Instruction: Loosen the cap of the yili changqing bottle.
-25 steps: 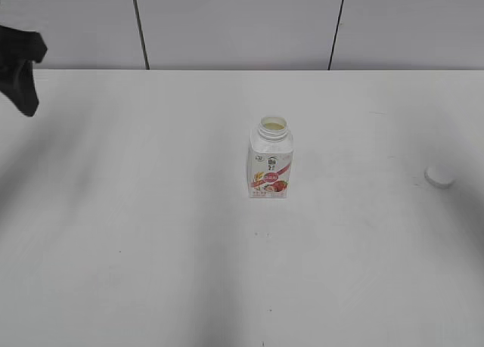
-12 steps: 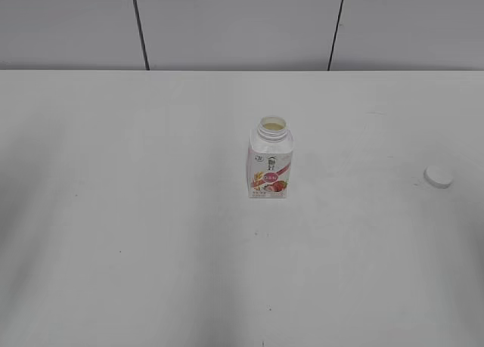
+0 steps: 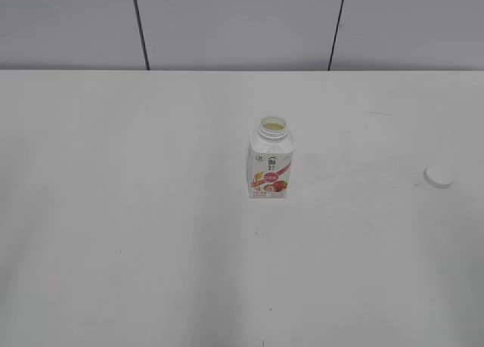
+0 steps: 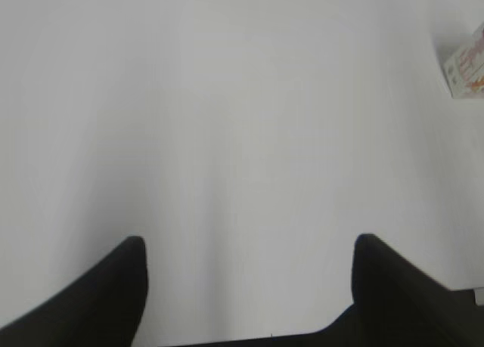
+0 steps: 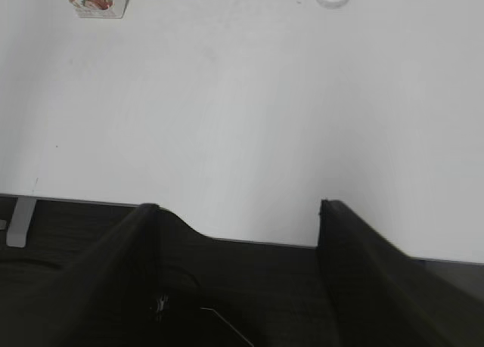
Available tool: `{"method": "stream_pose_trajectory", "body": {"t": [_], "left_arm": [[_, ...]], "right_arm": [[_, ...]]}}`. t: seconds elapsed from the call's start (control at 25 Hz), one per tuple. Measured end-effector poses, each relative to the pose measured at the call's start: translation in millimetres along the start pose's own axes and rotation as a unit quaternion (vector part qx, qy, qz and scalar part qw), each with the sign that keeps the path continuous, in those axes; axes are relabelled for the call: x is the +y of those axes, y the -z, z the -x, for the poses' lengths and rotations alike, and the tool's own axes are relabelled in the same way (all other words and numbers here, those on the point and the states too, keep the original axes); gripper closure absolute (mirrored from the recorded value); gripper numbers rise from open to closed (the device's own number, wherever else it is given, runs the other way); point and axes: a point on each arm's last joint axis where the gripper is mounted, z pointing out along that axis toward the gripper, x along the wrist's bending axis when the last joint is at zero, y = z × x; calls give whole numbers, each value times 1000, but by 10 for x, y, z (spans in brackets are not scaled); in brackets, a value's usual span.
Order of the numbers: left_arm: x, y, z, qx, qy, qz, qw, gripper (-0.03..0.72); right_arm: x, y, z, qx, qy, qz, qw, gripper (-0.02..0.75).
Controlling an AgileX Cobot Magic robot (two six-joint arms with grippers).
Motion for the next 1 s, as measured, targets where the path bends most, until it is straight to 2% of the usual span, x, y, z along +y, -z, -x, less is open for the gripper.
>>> {"method": "stream_pose_trajectory", "body": {"t": [0.16,0.48,0.8,1.0], "left_arm": [[-227,142,-57,-3,3,54,999,178],[-601,220,-124,-11,10,119,993,179],[-608,159,-108,-19,10,135,991,179],[-605,158,-107,-20,10,137,990,179]], "right_arm": [[-192,14,-25,-3,32,26,999,225],[-373,145,-76,-15,57,92,994,225],[-412,175,-82,-21,62,110,992,225],[-377,134,-22,-49,64,131,988,225]]}}
